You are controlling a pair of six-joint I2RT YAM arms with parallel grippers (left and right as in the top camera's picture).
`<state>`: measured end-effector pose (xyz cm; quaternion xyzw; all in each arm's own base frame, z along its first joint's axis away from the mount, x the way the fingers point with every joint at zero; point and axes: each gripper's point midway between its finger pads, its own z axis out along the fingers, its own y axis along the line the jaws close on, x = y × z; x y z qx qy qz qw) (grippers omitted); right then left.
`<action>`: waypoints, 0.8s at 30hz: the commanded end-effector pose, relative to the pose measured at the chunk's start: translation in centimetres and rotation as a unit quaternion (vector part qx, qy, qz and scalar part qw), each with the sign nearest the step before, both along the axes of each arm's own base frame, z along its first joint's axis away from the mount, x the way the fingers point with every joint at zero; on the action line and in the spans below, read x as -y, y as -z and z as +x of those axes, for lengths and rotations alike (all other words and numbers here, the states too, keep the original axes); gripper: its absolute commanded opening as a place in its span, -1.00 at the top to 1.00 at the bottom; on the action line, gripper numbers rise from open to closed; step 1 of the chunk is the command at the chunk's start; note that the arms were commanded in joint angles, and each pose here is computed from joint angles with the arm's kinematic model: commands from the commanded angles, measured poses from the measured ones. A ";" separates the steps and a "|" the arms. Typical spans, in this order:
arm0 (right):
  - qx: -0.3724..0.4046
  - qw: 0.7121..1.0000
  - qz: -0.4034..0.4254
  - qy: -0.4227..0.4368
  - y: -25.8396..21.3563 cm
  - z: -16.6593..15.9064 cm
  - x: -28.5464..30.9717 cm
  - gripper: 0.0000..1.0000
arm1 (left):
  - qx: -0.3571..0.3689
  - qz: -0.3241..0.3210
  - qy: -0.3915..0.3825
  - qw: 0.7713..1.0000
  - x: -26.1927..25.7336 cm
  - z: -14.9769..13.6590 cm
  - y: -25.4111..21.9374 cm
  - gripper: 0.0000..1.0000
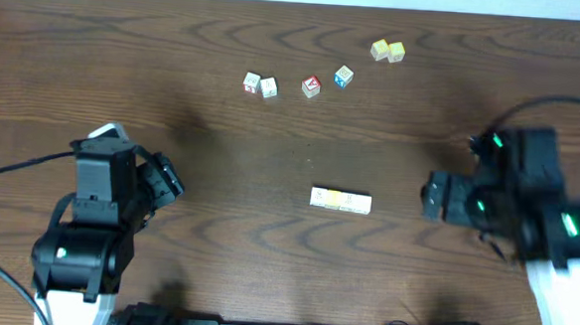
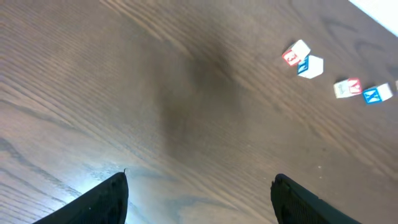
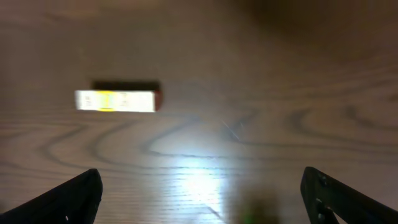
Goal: Lift 4 blocks
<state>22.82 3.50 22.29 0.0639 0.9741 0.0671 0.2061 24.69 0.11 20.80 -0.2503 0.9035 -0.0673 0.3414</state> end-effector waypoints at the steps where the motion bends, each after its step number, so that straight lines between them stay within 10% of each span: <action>1: 0.057 0.998 0.008 -0.004 -2.5 -1.8 -0.1 -0.99 | 0.012 -0.010 -0.019 1.000 -0.3 0.0 -0.8 -0.48; 24: 0.141 0.983 0.081 0.089 -6.1 -5.3 0.4 -0.99 | -0.021 -0.010 -0.023 0.999 -0.2 0.6 0.8 -0.50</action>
